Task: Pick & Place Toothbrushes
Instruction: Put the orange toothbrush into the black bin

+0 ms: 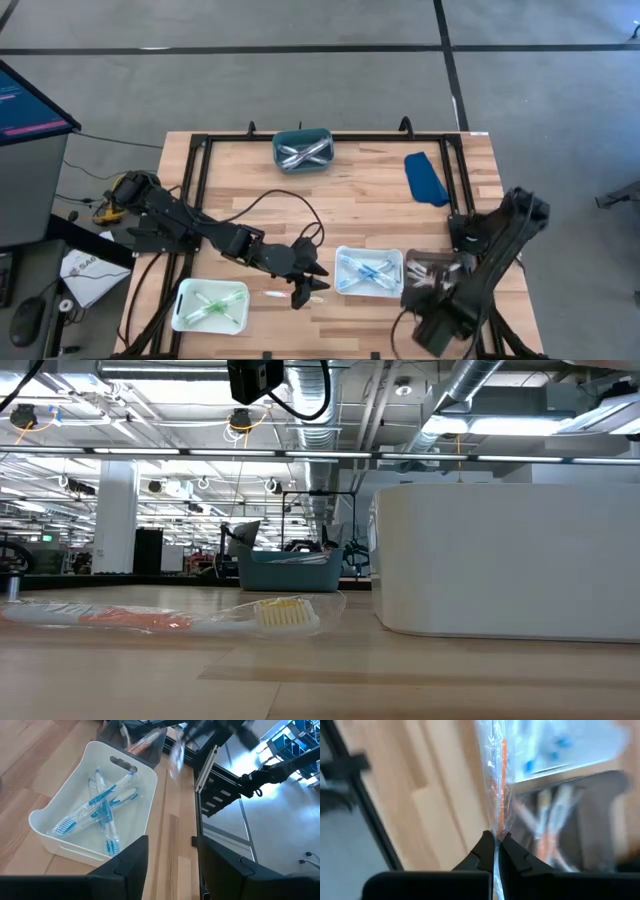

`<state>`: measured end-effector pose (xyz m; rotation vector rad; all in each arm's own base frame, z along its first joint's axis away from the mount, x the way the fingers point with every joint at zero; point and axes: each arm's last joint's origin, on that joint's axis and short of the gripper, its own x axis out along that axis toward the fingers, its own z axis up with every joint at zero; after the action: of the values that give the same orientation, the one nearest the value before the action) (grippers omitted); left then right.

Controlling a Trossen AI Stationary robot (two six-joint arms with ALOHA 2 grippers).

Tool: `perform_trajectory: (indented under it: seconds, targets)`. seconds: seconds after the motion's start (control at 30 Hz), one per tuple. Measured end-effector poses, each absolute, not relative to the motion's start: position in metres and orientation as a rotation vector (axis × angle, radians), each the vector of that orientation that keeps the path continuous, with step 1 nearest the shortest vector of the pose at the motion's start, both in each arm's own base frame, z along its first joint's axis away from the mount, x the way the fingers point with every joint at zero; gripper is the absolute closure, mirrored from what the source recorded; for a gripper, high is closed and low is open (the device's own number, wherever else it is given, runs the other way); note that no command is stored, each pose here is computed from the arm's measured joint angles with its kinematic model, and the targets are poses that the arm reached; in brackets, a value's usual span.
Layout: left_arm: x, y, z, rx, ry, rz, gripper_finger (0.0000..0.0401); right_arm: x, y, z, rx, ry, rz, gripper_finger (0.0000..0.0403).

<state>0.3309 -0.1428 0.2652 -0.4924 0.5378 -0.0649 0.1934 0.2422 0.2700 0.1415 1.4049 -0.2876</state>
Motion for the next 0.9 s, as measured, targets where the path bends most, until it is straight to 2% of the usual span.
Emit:
perform_trajectory:
  seconds: [0.27,0.4,0.5,0.7,0.9]
  targets:
    - [0.331,-0.143,0.265,-0.493,0.538,-0.065,0.0238,0.141,0.180,0.299,0.316,1.300,-0.394,0.0403]
    - [0.331,-0.143,0.265,-0.492,0.538,-0.065,0.0238,0.117,0.165,0.303,0.347,1.355,-0.209,0.0403]
    - [0.331,-0.143,0.265,-0.492,0.538,-0.065,0.0238,0.107,0.158,0.300,0.288,1.393,-0.095,0.0403]
    - [0.331,-0.143,0.265,-0.498,0.538,-0.062,0.0238,0.094,0.143,0.296,0.037,1.491,-0.067,0.0403]
    - [0.331,-0.142,0.266,-0.538,0.506,0.020,0.0238,0.097,0.140,0.290,-0.158,1.526,0.044,0.0399]
